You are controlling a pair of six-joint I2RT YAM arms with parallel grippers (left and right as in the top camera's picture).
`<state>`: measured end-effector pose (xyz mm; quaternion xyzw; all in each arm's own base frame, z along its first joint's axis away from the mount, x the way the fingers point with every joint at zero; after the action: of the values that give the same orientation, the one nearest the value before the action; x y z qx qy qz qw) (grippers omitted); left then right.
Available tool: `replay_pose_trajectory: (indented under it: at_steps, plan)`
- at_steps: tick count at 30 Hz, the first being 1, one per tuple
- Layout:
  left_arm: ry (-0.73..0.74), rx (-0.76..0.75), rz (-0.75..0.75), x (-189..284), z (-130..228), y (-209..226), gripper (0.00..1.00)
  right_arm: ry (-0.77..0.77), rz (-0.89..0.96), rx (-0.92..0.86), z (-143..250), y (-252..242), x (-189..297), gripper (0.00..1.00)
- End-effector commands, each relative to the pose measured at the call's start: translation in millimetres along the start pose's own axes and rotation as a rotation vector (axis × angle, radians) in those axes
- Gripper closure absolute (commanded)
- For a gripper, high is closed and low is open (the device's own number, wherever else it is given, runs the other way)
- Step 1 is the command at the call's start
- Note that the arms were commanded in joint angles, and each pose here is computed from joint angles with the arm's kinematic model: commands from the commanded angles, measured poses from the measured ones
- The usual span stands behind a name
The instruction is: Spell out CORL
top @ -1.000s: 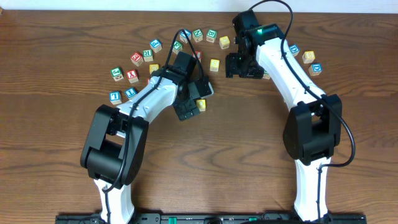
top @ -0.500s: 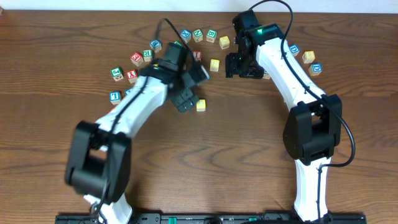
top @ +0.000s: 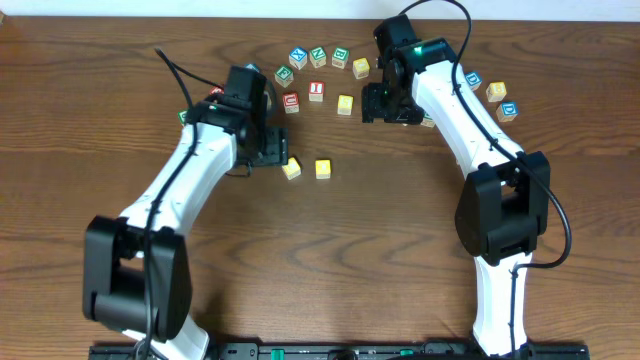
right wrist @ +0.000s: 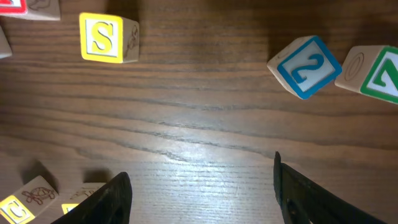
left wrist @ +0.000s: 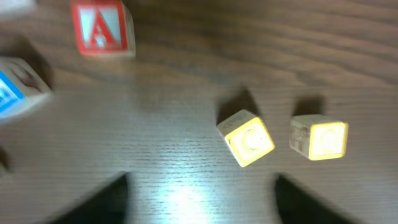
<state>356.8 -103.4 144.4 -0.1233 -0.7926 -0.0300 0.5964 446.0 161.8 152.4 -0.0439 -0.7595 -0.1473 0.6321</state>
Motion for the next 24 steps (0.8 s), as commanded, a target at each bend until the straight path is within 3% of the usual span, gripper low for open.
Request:
replay_pose_trajectory:
  at_steps: [1, 6, 24]
  plan:
    - [0.045, 0.168, -0.030, -15.5, 7.7, 1.7, 0.92, -0.030, -0.009, 0.015, -0.8, 5.7, 10.5, 0.31]
    - [0.058, 0.312, -0.175, -14.3, 14.8, 16.2, 0.93, -0.027, -0.007, 0.015, -0.4, 5.2, 10.5, 0.30]
    - [0.113, 0.331, -0.080, -74.4, 15.9, 8.5, 0.93, -0.012, 0.015, 0.017, 4.3, 2.1, 4.7, 0.29]
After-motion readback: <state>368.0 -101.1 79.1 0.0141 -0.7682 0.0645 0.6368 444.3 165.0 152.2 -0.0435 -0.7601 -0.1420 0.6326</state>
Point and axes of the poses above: each gripper's point midway between its finger pads, its own x axis back along the fingers, its own y axis along the line the jaws close on, z = x × y, the point moved 7 cm from there along x, back along the fingers, and after that the axes turned 15 degrees about -x, right-handed, at the moved point
